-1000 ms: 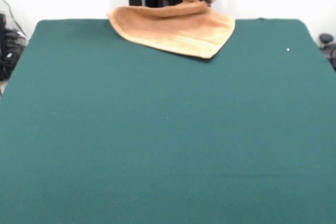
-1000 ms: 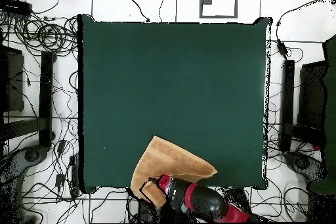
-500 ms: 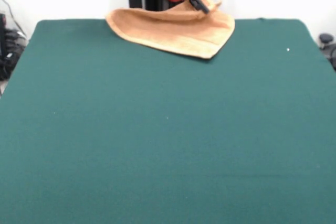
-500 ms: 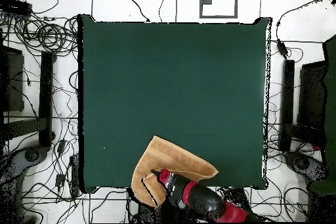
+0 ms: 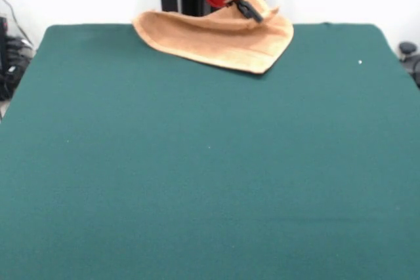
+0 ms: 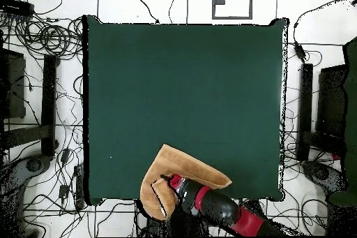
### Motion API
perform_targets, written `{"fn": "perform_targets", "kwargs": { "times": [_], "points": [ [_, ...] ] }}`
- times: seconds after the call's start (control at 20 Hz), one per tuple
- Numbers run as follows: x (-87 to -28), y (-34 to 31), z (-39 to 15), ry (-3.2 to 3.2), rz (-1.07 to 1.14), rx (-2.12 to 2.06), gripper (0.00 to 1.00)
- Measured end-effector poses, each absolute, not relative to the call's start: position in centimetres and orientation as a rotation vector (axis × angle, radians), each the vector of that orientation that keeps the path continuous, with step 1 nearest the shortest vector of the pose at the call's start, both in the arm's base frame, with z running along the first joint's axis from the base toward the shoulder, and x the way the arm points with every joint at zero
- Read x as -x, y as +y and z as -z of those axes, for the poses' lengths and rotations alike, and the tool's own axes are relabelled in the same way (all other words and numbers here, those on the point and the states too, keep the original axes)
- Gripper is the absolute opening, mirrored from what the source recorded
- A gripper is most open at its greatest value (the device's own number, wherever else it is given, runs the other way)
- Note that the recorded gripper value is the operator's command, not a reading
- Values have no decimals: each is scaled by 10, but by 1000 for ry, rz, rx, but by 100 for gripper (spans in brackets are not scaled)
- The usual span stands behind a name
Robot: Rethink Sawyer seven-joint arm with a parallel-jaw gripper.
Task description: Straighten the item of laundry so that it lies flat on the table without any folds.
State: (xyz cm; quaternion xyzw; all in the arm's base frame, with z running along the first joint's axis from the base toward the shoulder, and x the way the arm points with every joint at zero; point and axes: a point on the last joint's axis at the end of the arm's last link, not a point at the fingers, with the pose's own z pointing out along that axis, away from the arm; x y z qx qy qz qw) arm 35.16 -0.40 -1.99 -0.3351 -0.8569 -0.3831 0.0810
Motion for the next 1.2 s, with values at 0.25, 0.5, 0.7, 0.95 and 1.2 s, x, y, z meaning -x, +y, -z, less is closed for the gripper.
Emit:
{"fn": "perform_targets", "kwargs": {
  "times": [0.25, 0.5, 0.7, 0.95, 1.2],
  "points": [
    [-359, -15, 23, -2548, 1156, 1003, 0],
    [-368, -19, 22, -2522, 1178, 984, 0],
    [-372, -22, 24, -2509, 1181, 968, 0],
    [-375, -22, 27, -2483, 1207, 968, 0],
    [-374, -15, 28, -2460, 1233, 968, 0]
  ]
}}
